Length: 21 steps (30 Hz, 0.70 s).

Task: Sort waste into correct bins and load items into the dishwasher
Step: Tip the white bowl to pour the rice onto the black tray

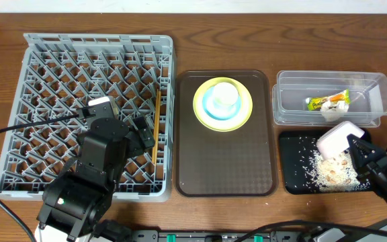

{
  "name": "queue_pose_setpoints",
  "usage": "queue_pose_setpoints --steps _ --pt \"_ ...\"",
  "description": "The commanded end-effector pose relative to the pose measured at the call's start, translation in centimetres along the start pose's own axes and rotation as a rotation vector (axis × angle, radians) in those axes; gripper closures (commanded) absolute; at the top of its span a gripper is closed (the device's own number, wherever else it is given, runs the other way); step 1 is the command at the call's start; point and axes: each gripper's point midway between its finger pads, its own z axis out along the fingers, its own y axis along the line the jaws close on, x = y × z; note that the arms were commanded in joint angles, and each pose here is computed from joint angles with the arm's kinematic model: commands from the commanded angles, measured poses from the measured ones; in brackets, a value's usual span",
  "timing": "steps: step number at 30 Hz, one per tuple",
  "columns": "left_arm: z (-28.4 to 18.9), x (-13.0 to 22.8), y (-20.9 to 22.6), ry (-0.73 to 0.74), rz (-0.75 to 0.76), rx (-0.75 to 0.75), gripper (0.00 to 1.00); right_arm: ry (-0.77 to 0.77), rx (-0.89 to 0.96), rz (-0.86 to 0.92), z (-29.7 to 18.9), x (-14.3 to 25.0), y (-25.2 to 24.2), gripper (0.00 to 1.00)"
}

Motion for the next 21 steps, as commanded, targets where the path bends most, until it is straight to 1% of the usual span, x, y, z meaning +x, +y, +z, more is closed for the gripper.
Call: queue_pose_setpoints --steps 1,2,4,5,6,8,11,12,14,16,21 --pt "-0.1 -0.33 0.21 -0.011 -0.005 -0.012 0.0 -0.009 -0.037 -0.035 -0.14 -0.53 0.61 0.99" --pt "-0.1 -0.32 0.22 -0.01 -0.005 -0.012 0.0 -0.01 -0.037 -0.077 -0.14 -0.86 0.61 0.99" --pt "-0.1 -0.33 0.21 -0.011 -0.005 -0.012 0.0 -0.008 -0.038 0.017 -0.14 -0.55 0.63 0.99" --pt "-0.1 -0.33 0.21 -0.011 -0.005 -0.012 0.0 -0.008 -0.038 0.032 -0.14 -0.45 0.62 0.99" --pt "-0.1 -0.33 0.21 -0.011 -0.005 -0.012 0.0 -0.008 -0.037 0.022 -0.14 -0.52 0.6 0.99" --pt "-0.1 -0.33 0.21 -0.011 -0.005 -0.012 0.0 -0.01 -0.037 -0.056 -0.13 -1.09 0.64 0.99" --pt "-0.1 -0.33 0.21 -0.011 -0.005 -0.012 0.0 -0.007 -0.038 0.054 -0.14 -0.63 0.62 0.99" --pt "-0.1 -0.33 0.21 -0.011 -0.005 -0.012 0.0 -0.008 -0.037 0.054 -0.14 -0.62 0.61 0.99" --pt "-0.1 -0.33 0.21 -0.011 -0.005 -0.012 0.0 -0.01 -0.036 -0.016 -0.14 -1.16 0.62 0.99" --pt "-0.1 -0.33 0.21 -0.011 -0.005 -0.012 0.0 -0.006 -0.038 0.073 -0.11 -0.63 0.63 0.99" --pt "-0.1 -0.33 0.21 -0.011 -0.005 -0.012 0.0 -0.001 -0.038 0.08 -0.02 -0.44 0.66 0.99"
